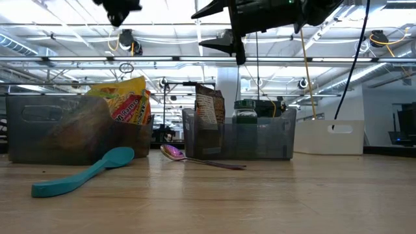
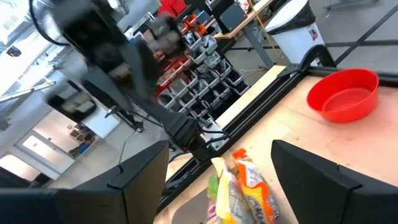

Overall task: Pick & Place Food Item
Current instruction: Put the blue spoon into the white bin

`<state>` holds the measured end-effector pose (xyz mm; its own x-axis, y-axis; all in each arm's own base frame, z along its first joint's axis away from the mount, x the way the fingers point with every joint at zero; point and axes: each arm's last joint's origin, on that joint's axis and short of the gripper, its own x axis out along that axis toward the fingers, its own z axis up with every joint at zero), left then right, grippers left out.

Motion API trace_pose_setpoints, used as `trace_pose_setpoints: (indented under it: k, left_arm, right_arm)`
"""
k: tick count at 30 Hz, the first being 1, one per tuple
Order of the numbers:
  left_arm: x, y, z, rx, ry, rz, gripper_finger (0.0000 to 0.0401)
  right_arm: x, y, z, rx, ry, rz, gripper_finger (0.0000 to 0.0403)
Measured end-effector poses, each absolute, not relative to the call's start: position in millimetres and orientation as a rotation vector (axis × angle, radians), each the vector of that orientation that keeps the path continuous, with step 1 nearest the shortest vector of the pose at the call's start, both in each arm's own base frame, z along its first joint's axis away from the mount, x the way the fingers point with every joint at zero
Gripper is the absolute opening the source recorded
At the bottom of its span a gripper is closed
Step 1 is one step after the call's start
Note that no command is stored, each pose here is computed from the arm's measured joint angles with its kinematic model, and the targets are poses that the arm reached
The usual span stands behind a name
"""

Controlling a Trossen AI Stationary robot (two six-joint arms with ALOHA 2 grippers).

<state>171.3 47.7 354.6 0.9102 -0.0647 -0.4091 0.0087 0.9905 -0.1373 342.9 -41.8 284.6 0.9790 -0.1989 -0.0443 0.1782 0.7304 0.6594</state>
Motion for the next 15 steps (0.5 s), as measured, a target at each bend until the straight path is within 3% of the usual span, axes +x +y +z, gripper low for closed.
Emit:
trace_pose_setpoints:
  k: [15]
  left_arm:
    - [184,41,420,-0.265,-0.054,-0.099,0.0088]
  right_arm:
    - [342,-50,285,0.682,-0.060,-0.296,0.0276]
